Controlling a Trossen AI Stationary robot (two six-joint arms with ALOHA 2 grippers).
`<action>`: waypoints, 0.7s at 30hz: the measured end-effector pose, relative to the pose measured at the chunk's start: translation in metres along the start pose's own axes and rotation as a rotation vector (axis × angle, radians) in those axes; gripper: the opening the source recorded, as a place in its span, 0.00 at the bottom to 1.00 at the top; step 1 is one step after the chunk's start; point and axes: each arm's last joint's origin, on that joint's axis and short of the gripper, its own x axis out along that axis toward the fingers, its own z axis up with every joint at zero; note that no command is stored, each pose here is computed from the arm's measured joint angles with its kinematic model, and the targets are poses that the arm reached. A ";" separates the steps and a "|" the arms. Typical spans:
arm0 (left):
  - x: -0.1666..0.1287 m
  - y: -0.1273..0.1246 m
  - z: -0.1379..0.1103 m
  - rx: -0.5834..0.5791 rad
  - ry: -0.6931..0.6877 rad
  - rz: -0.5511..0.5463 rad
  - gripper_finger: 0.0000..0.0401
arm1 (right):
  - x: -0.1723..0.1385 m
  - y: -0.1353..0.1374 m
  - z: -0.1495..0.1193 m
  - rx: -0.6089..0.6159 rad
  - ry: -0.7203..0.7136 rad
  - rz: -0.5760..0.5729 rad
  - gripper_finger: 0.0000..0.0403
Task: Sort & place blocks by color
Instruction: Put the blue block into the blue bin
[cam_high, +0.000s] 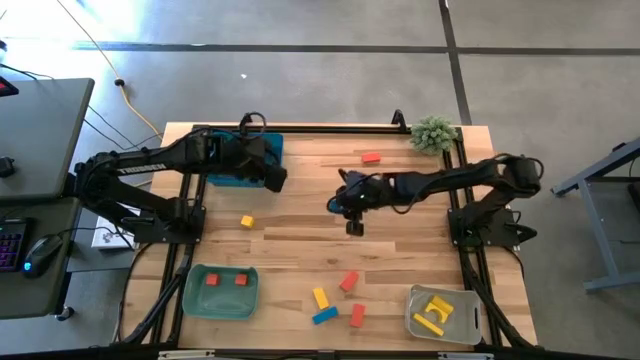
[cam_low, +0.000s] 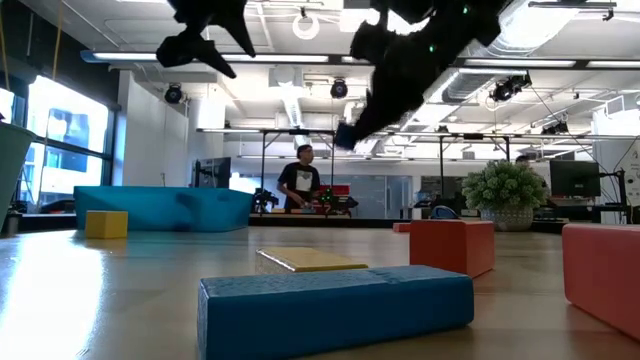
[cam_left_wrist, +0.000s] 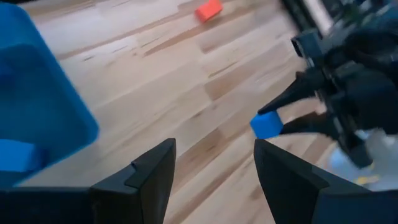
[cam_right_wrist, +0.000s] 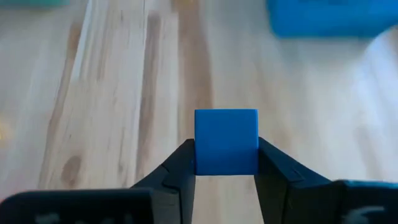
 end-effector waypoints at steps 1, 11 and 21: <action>0.000 0.000 0.003 -0.024 -0.006 -0.017 0.52 | -0.005 -0.001 0.003 -0.020 -0.025 -0.020 0.25; -0.001 -0.009 0.020 -0.124 -0.119 -0.175 0.52 | -0.031 -0.006 0.034 -0.147 -0.317 -0.163 0.25; 0.016 -0.020 0.016 -0.137 -0.142 -0.139 0.52 | -0.034 -0.013 0.041 -0.162 -0.379 -0.263 0.25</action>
